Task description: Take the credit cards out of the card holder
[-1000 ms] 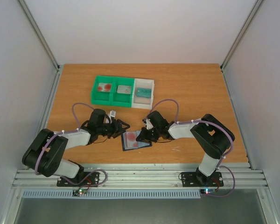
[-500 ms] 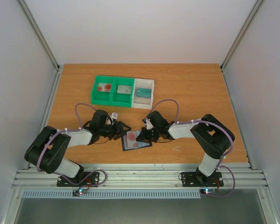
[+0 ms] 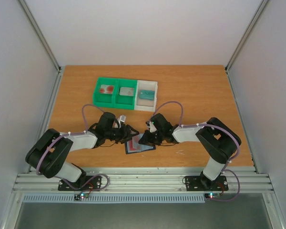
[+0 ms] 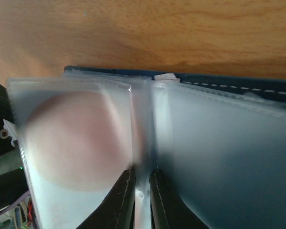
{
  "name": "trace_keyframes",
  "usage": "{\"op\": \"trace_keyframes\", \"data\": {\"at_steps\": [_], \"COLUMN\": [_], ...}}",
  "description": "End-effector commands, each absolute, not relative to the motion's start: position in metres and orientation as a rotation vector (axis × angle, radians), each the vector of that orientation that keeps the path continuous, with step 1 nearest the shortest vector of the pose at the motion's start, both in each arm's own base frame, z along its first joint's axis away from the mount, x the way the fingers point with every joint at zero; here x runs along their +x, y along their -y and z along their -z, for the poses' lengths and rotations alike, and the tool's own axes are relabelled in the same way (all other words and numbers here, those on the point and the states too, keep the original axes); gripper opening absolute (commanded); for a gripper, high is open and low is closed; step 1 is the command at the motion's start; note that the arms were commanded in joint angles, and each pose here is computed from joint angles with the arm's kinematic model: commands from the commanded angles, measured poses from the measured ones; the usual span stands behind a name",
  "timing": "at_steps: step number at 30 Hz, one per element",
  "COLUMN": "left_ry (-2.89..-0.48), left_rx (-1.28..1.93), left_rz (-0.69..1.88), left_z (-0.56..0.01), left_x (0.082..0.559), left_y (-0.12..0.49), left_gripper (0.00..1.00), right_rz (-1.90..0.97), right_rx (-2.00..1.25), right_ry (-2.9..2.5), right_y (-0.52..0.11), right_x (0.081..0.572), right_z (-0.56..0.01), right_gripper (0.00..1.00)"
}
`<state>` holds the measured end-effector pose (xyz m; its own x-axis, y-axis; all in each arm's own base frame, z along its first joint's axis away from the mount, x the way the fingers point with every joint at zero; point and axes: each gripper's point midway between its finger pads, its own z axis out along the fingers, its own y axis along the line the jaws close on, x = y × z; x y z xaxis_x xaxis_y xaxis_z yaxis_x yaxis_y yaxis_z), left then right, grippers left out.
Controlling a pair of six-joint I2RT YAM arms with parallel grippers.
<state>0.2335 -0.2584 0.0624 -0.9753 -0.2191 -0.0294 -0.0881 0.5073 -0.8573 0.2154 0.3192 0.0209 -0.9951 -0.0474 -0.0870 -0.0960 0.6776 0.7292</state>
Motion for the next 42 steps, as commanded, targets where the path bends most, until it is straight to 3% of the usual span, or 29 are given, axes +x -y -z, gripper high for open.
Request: {"op": "trace_keyframes", "data": {"at_steps": [1, 10, 23, 31, 42], "left_ry": [-2.524, -2.525, -2.51, -2.491, -2.492], "left_rx": [-0.2, -0.194, -0.15, -0.128, -0.092], "left_rz": [1.528, 1.541, 1.625, 1.639, 1.645], "left_z": [-0.09, -0.092, -0.095, -0.101, -0.104], "left_x": [0.242, 0.242, 0.24, 0.241, 0.239], "left_y": [0.274, 0.281, 0.306, 0.313, 0.327], "left_gripper": [0.51, 0.51, 0.51, 0.51, 0.51], "right_rz": [-1.151, -1.074, -0.933, -0.734, -0.736], "right_rx": [-0.119, -0.135, -0.095, -0.02, -0.01], "right_ry": [-2.813, -2.769, -2.773, -2.706, -2.614], "right_y": [-0.31, -0.3, -0.279, -0.236, -0.224], "right_x": [0.216, 0.223, 0.226, 0.231, 0.228], "right_z": [-0.021, -0.032, -0.034, -0.061, -0.096], "right_gripper": [0.12, 0.22, 0.26, 0.33, 0.36]}}
